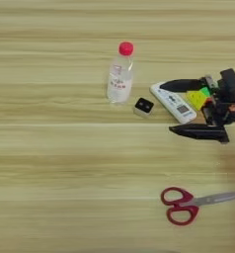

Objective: Move the objects on the table

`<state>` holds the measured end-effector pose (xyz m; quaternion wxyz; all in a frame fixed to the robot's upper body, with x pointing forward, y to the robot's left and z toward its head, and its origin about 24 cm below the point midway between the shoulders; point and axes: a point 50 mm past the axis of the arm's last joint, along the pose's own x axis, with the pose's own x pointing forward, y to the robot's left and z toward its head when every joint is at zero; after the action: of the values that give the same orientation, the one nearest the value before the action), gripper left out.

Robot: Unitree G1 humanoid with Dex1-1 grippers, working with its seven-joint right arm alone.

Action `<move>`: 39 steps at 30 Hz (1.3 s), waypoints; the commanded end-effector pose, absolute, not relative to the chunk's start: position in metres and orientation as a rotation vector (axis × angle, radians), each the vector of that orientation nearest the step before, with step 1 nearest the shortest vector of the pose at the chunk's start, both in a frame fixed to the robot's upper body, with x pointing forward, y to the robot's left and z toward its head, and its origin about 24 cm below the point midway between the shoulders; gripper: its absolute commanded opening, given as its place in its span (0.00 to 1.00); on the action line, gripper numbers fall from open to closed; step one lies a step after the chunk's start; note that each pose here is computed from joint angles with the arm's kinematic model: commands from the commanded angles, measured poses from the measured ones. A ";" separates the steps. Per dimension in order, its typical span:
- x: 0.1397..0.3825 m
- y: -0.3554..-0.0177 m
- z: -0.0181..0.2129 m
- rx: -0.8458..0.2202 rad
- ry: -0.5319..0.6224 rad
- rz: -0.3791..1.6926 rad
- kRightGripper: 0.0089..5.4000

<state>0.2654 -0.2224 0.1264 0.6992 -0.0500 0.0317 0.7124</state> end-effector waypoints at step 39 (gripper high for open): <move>0.218 -0.227 0.075 -0.801 0.580 1.715 1.00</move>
<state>0.2035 -0.2223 0.0571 0.5196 -0.2920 0.2727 0.7552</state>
